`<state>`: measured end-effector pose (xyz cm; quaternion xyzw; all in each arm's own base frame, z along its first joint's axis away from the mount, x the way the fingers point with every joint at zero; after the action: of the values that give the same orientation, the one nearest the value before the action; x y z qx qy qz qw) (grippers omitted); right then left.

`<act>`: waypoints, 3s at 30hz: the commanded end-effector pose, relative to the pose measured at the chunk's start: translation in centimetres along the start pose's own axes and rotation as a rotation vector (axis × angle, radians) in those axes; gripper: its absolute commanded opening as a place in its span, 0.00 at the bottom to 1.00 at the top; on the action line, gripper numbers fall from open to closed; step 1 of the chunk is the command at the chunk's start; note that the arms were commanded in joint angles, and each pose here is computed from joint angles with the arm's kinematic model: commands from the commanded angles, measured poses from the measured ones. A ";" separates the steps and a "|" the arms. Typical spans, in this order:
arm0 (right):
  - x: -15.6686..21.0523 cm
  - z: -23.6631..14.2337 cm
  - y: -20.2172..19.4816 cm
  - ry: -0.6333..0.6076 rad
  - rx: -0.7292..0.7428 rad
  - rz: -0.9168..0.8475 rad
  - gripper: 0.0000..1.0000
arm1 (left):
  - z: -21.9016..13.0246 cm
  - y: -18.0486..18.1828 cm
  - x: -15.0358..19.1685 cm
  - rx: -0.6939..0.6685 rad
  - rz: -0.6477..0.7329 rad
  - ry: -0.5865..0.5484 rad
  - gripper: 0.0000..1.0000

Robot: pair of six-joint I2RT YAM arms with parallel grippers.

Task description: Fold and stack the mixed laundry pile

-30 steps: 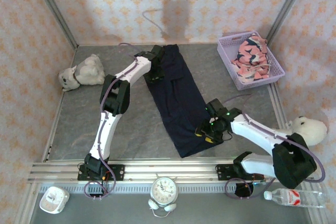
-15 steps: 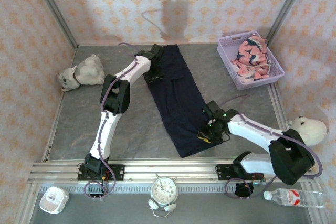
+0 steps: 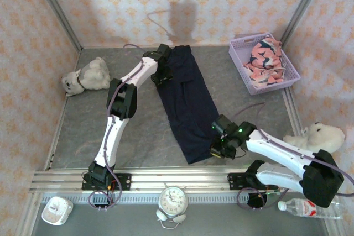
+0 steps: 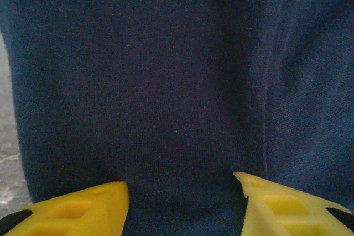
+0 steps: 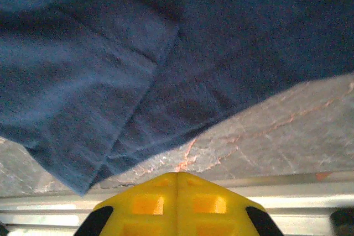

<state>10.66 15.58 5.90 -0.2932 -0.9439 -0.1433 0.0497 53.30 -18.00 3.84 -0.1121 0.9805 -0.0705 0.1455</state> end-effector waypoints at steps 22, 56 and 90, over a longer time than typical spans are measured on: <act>4.8 4.0 9.9 -0.063 0.178 -0.401 0.36 | 3.6 0.9 1.8 -0.002 -0.062 0.096 0.53; 6.8 5.2 9.5 -0.131 0.328 -0.555 0.00 | 4.3 1.9 2.0 0.010 -0.100 0.124 0.53; -2.9 -0.5 4.4 -0.260 0.214 -0.143 0.76 | -3.9 -0.8 -6.1 0.221 -0.003 -0.067 1.00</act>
<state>15.39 20.53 6.82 -0.2057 -0.9770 -0.0473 -0.0307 58.38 -18.52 5.88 -0.1107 0.9611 -0.1840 0.1740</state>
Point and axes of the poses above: each hand's point on the last joint's axis, 136 mm out from that joint toward the fingers, its own z axis out along the fingers, its own y axis along the line the jaws close on, x = y × z, the point moved 1 cm from there along -z, back along the fingers, and after that the axes turned 12 degrees about z, right-handed, at the moved point
